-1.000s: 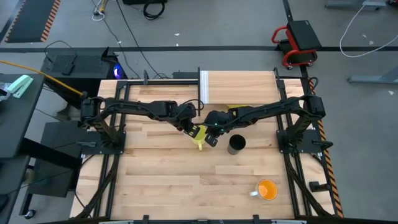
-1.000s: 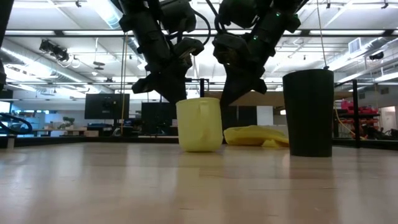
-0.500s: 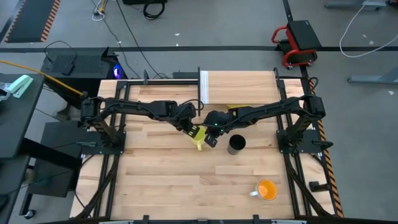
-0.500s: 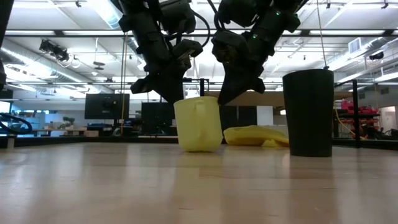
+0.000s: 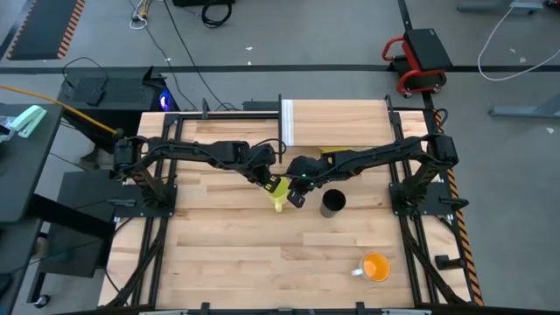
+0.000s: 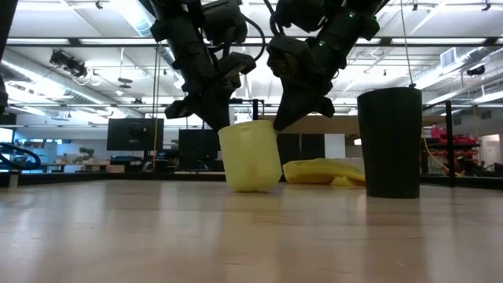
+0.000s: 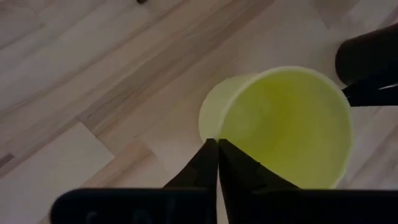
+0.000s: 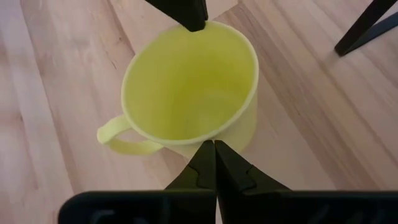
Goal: Stack small to large cups/mugs on shelf
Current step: Put the yellow mug on the shelf
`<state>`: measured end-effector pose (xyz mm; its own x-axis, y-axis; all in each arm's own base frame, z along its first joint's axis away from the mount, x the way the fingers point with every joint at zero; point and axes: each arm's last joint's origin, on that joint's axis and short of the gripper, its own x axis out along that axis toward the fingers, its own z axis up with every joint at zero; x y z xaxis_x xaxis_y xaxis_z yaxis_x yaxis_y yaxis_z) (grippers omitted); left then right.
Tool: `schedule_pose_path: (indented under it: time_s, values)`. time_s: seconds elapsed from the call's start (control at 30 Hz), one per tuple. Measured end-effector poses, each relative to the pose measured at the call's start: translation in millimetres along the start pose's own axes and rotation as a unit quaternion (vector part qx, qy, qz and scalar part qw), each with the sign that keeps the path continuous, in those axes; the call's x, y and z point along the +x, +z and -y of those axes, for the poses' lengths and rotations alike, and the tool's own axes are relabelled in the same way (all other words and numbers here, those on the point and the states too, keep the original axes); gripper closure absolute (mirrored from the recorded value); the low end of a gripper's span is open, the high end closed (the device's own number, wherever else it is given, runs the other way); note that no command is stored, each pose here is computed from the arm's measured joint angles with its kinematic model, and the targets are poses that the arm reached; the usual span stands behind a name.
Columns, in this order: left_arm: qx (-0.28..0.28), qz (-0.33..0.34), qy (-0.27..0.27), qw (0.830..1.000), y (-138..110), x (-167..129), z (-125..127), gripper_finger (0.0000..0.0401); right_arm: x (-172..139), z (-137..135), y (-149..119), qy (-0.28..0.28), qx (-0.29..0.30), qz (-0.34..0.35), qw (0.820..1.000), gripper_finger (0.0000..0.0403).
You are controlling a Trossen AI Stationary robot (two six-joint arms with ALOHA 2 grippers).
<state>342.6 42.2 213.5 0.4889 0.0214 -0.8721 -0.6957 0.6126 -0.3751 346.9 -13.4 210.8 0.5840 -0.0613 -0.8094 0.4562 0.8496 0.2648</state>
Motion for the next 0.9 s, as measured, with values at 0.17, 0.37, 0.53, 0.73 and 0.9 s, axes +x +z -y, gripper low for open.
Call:
schedule_pose_path:
  time_s: [0.17, 0.37, 0.53, 0.73, 0.9]
  values:
    - [0.000, -0.009, -0.009, 1.000, 0, 0, 1, 0.0342, 0, 0, 0, -0.003, 0.004, -0.001, 1.000, 0.0402]
    - [-0.003, -0.011, -0.012, 1.000, -1, 0, 1, 0.0315, 0, 1, 0, -0.008, 0.004, -0.001, 1.000, 0.0402]
    - [-0.003, -0.020, -0.004, 1.000, -2, 9, 0, 0.0308, 0, 1, 0, -0.006, 0.004, 0.003, 1.000, 0.0402]
    - [-0.005, -0.034, 0.002, 0.999, -3, 19, -2, 0.0313, 0, 1, 1, -0.008, 0.008, 0.006, 1.000, 0.0402]
    - [-0.005, -0.038, -0.007, 0.999, -3, 18, -1, 0.0315, 0, -1, -1, -0.007, 0.006, -0.001, 1.000, 0.0402]
